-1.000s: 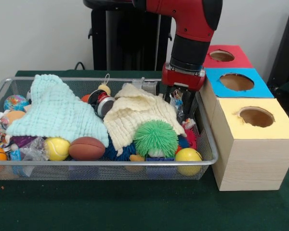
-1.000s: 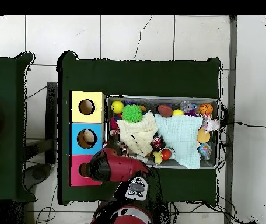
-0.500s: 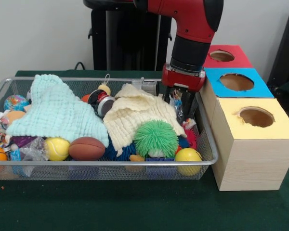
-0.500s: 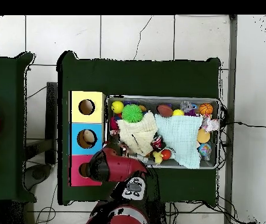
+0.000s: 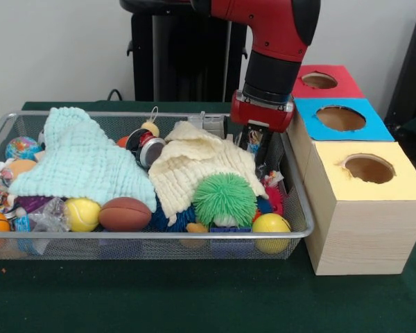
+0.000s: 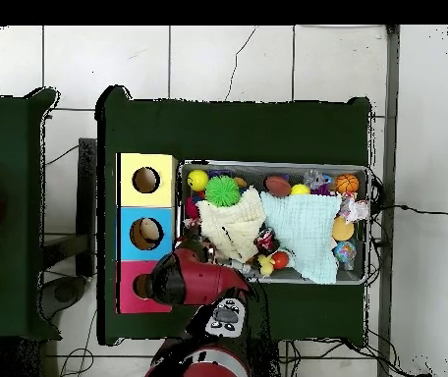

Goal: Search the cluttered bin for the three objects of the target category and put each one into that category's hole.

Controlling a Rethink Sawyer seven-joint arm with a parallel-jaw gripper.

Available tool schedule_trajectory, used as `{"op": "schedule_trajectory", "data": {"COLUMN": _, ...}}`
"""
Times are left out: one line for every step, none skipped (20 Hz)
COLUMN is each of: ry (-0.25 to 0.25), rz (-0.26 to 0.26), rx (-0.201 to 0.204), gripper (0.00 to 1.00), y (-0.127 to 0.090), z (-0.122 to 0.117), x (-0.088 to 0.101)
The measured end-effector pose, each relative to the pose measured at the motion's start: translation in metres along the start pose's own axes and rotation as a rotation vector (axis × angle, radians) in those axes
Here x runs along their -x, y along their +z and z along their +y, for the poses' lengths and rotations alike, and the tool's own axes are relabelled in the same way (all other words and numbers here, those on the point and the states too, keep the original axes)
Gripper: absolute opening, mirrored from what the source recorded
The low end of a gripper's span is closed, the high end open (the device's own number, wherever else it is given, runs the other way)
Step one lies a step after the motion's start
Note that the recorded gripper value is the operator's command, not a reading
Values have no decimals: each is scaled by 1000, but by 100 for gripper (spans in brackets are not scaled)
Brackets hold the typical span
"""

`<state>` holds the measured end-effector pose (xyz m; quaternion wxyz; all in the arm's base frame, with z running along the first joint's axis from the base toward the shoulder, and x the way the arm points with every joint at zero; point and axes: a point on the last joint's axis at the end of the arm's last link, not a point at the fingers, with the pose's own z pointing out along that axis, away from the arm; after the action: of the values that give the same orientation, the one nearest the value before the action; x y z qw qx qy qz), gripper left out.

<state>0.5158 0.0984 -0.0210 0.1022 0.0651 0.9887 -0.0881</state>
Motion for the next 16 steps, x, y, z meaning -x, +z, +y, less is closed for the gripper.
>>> {"op": "schedule_trajectory", "data": {"ry": 0, "rz": 0, "rx": 0, "gripper": 0, "y": 0, "z": 0, "x": 0}}
{"op": "schedule_trajectory", "data": {"ry": 0, "rz": 0, "rx": 0, "gripper": 0, "y": 0, "z": 0, "x": 0}}
{"op": "schedule_trajectory", "data": {"ry": 0, "rz": 0, "rx": 0, "gripper": 0, "y": 0, "z": 0, "x": 0}}
{"op": "schedule_trajectory", "data": {"ry": 0, "rz": -1, "rx": 0, "gripper": 0, "y": 0, "z": 0, "x": 0}}
{"op": "schedule_trajectory", "data": {"ry": 0, "rz": -1, "rx": 0, "gripper": 0, "y": 0, "z": 0, "x": 0}}
{"op": "schedule_trajectory", "data": {"ry": 0, "rz": -1, "rx": 0, "gripper": 0, "y": 0, "z": 0, "x": 0}}
{"op": "schedule_trajectory", "data": {"ry": 0, "rz": -1, "rx": 0, "gripper": 0, "y": 0, "z": 0, "x": 0}}
{"op": "schedule_trajectory", "data": {"ry": 0, "rz": -1, "rx": 0, "gripper": 0, "y": 0, "z": 0, "x": 0}}
{"op": "schedule_trajectory", "data": {"ry": 0, "rz": -1, "rx": 0, "gripper": 0, "y": 0, "z": 0, "x": 0}}
{"op": "schedule_trajectory", "data": {"ry": 1, "rz": -1, "rx": 1, "gripper": 0, "y": 0, "z": 0, "x": 1}}
{"op": "schedule_trajectory", "data": {"ry": 1, "rz": -2, "rx": 2, "gripper": 0, "y": 0, "z": 0, "x": 1}}
{"op": "schedule_trajectory", "data": {"ry": 2, "rz": -2, "rx": 2, "gripper": 0, "y": -1, "z": 0, "x": 2}}
{"op": "schedule_trajectory", "data": {"ry": 5, "rz": 0, "rx": 4, "gripper": 0, "y": -2, "z": 0, "x": 2}}
{"op": "schedule_trajectory", "data": {"ry": 7, "rz": 2, "rx": 6, "gripper": 0, "y": -2, "z": 0, "x": 3}}
{"op": "schedule_trajectory", "data": {"ry": 9, "rz": 5, "rx": 7, "gripper": 0, "y": -3, "z": 0, "x": 3}}
{"op": "schedule_trajectory", "data": {"ry": 14, "rz": 12, "rx": 10, "gripper": 0, "y": -5, "z": -1, "x": 4}}
